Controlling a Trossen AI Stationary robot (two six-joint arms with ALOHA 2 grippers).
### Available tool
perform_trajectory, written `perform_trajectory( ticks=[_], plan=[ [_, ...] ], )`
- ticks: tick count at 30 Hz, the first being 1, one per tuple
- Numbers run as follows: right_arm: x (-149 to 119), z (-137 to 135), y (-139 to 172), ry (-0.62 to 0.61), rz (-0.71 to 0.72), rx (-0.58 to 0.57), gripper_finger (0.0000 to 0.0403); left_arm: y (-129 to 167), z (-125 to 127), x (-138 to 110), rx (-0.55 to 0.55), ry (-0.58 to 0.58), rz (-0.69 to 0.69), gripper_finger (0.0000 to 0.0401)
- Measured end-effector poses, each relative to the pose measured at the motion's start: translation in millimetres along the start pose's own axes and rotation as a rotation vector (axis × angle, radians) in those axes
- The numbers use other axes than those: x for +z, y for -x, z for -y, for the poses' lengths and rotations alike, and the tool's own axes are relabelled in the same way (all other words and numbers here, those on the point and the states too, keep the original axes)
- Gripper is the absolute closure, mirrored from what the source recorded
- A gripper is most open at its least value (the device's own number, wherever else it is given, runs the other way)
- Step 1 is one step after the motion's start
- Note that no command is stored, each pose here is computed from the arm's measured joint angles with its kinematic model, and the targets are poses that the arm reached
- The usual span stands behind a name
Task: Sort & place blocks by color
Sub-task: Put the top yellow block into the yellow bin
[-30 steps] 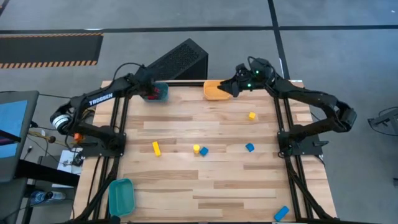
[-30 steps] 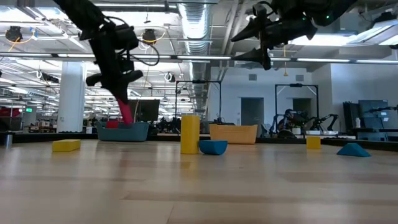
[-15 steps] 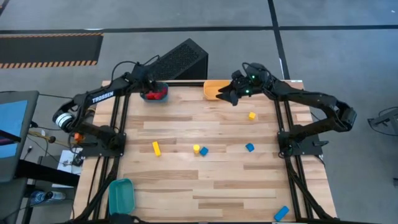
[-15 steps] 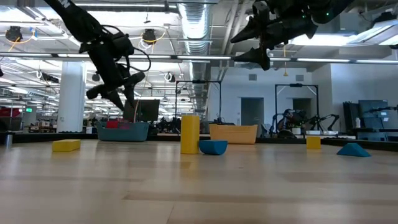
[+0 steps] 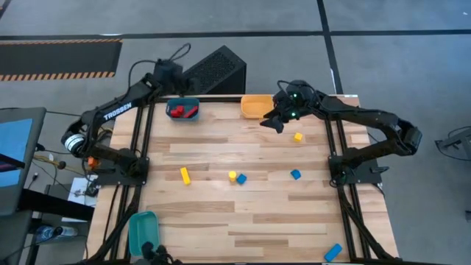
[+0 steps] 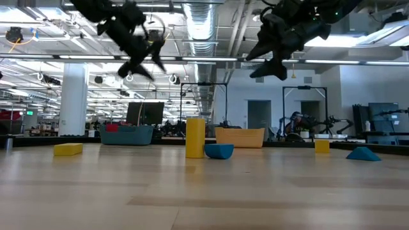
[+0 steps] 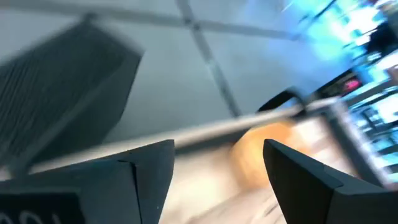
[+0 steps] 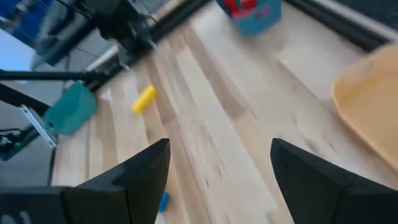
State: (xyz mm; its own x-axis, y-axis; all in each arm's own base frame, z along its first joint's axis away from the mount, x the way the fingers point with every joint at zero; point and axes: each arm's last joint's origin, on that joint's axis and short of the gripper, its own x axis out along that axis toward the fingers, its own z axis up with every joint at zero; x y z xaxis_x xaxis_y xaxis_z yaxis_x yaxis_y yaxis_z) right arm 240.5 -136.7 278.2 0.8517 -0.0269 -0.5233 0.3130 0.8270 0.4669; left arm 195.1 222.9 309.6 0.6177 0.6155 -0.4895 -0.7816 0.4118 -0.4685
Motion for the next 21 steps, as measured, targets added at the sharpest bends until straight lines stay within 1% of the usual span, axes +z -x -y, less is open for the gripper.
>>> perform_trajectory(
  ticks=[3,6,9,10,12,14,16,19,21],
  plan=[
    [-12,1,0,0.034,-0.121,-0.002,0.0108,9,26,18,-0.103,-0.079,0.108,0.0173],
    [-26,-3,-1,0.137,-0.246,0.014,0.0108,19,51,30,-0.206,-0.168,0.204,0.0173],
    [-33,-10,-3,0.242,-0.296,-0.004,0.0108,29,70,37,-0.278,-0.241,0.262,0.0173],
    [-34,-11,-4,0.268,-0.296,-0.037,0.0108,32,75,38,-0.296,-0.254,0.278,0.0173],
    [-33,-10,-5,0.282,-0.286,-0.168,0.0108,35,82,39,-0.320,-0.265,0.286,0.0173],
    [-34,-3,-2,0.254,-0.290,-0.343,0.0108,39,86,39,-0.335,-0.266,0.288,0.0173],
    [-39,9,0,0.205,-0.351,-0.473,0.0108,46,90,37,-0.350,-0.272,0.285,0.0173],
    [-49,35,3,0.092,-0.496,-0.555,0.0108,55,88,33,-0.321,-0.319,0.249,0.0173],
    [-57,53,-1,0.037,-0.555,-0.593,0.0108,61,84,30,-0.284,-0.340,0.217,0.0173]
  ],
)
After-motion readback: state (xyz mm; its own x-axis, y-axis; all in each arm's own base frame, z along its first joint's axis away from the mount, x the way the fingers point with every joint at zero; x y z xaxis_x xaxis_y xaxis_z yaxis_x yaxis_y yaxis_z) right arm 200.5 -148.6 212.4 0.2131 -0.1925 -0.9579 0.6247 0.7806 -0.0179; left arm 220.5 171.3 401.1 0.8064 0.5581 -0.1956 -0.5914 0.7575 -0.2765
